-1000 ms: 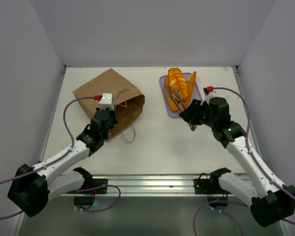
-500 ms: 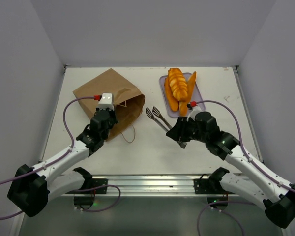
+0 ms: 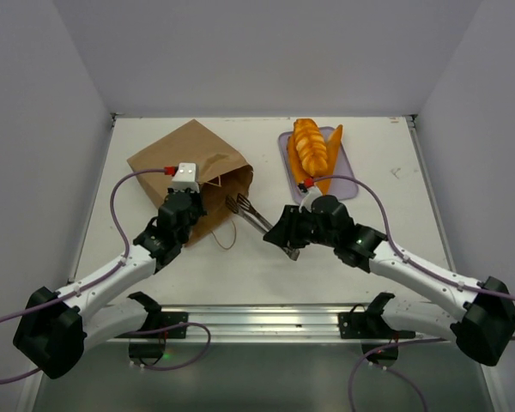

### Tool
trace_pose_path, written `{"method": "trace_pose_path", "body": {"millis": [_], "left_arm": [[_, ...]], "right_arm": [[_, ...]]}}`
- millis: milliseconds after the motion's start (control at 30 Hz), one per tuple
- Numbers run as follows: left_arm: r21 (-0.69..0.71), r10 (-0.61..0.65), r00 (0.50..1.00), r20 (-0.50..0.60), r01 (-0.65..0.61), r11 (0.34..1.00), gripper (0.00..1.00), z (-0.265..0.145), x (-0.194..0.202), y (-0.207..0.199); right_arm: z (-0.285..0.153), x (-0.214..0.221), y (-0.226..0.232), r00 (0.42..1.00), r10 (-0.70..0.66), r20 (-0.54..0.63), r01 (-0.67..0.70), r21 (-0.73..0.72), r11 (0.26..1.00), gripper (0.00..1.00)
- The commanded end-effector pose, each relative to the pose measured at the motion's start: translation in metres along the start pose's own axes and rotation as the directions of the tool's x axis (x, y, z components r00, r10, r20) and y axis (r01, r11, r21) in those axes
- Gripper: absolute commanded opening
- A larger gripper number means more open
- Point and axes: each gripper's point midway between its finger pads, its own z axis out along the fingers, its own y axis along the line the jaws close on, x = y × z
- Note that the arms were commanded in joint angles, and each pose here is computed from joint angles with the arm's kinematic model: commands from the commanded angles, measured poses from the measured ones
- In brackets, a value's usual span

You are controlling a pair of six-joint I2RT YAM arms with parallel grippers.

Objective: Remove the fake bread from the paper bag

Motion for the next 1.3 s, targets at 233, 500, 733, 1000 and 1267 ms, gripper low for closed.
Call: {"method": "trace_pose_path", "body": {"millis": [233, 500, 733, 1000, 1267], "left_arm": [[-0.007, -0.001, 0.999, 0.045, 0.002, 1.0, 0.0, 0.0, -0.015, -0.002], [-0.007, -0.003, 0.999, 0.042, 0.003, 1.0, 0.0, 0.002, -0.017, -0.012], [0.006, -0.02, 0.999, 0.045, 0.019, 1.0, 0.0, 0.003, -0.018, -0.022], [0.017, -0.016, 0.998, 0.055, 0.015, 1.0, 0.0, -0.003, -0.025, -0.028], [0.028, -0.019, 0.998, 0.054, 0.018, 0.999, 0.0, -0.011, -0.029, -0.029]], "right_arm": [[0.049, -0.034, 0.027, 0.992, 0.085, 0.095, -0.074, -0.109, 0.991, 0.44], [0.078, -0.045, 0.028, 0.973, 0.195, 0.127, -0.177, -0.139, 0.974, 0.44], [0.103, -0.052, 0.025, 0.941, 0.306, 0.144, -0.283, -0.164, 0.945, 0.43], [0.131, -0.053, 0.027, 0.915, 0.385, 0.116, -0.359, -0.198, 0.912, 0.44], [0.152, -0.057, 0.023, 0.902, 0.414, 0.123, -0.385, -0.202, 0.9, 0.45]]}}
